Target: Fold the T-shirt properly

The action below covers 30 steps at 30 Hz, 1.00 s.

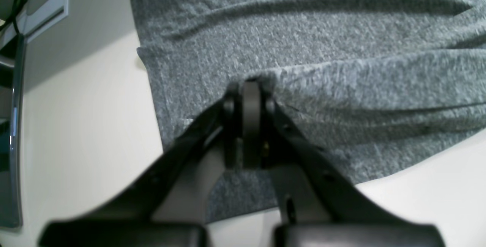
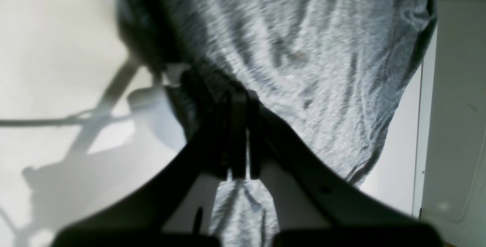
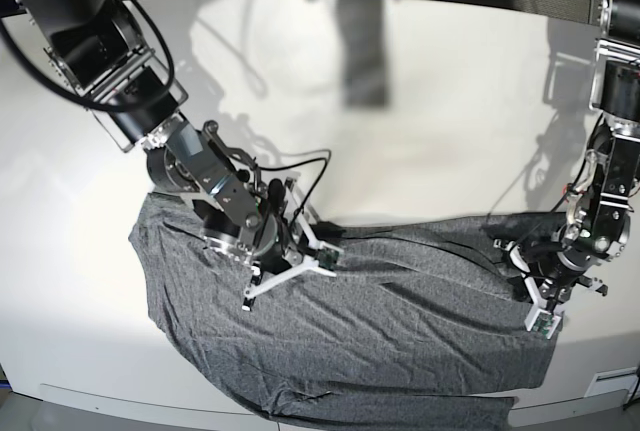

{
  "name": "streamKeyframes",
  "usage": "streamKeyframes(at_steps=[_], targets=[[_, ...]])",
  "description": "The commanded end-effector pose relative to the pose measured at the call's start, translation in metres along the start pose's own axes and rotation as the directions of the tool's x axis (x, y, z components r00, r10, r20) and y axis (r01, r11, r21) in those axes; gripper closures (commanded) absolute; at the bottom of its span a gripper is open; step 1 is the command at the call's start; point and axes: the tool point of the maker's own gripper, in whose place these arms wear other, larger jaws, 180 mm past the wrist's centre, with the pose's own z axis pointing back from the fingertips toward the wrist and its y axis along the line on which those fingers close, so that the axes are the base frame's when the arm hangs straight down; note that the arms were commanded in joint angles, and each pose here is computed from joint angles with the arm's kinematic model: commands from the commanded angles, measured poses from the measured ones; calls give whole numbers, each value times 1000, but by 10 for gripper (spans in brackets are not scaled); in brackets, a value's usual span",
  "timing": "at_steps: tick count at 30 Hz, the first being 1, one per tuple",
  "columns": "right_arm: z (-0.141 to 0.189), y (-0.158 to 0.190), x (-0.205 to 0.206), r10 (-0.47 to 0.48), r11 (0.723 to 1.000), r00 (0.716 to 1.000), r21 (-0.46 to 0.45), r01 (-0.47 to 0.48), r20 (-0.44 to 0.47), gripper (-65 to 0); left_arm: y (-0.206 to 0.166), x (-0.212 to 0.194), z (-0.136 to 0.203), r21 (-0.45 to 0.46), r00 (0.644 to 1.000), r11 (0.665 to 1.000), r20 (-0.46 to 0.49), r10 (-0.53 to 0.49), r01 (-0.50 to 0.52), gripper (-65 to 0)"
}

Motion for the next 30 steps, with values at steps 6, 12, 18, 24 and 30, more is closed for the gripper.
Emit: streamKeyframes(at_steps=[6,12,18,24,30], targets=[[11,-60,23,-49,989,997,-136,57,56,0,32,24,5,118,998,993,58,-25,18,0],[13,-76,24,-77,978,995,-187,87,61,0,33,24,4,121,997,993,72,-21,12,0],[4,-82,16,-188,964,980,-181,196,58,0,37,5,-3,126,999,992,43,-4,-2,0],[-2,-99,11,-337,918,937,-189,348,91,0,39,-2,-6,128,999,992,45,2,-8,0],[2,-123,11,-390,890,915,-212,404,105,0,40,-17,-6,130,999,991,-38,13,-8,0]])
